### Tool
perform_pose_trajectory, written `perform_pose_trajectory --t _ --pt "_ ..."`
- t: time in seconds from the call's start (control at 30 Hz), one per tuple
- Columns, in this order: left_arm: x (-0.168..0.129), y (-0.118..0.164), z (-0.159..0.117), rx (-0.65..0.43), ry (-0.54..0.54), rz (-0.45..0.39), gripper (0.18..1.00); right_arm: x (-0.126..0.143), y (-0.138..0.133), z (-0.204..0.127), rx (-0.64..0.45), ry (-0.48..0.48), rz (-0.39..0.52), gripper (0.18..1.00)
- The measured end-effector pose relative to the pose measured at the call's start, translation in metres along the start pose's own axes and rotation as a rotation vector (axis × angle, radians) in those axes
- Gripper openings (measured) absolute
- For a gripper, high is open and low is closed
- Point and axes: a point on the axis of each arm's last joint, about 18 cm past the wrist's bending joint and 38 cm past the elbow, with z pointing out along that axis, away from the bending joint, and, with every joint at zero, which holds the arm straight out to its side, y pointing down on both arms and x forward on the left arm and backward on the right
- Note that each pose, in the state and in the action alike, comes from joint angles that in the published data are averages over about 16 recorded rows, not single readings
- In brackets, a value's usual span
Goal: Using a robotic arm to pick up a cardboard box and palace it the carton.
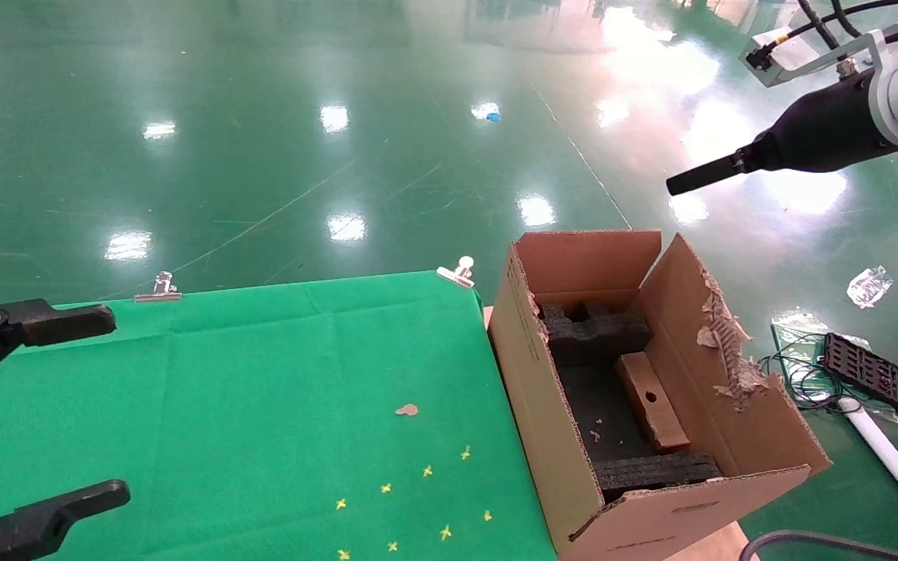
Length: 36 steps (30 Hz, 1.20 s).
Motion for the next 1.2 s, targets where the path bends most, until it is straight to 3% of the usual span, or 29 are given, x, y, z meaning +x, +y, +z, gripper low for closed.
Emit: perform_pose_trajectory --t 0.6,1.2 --pt "0.0 0.0 0.0 0.0 0.0 0.0 1.001 -0.108 0.016 0.055 0.161 -0.434 -0.166 1.0" --pt "0.0 0.0 0.0 0.0 0.0 0.0 1.001 -0.191 0.045 0.04 0.416 -0.78 -0.305 1.0"
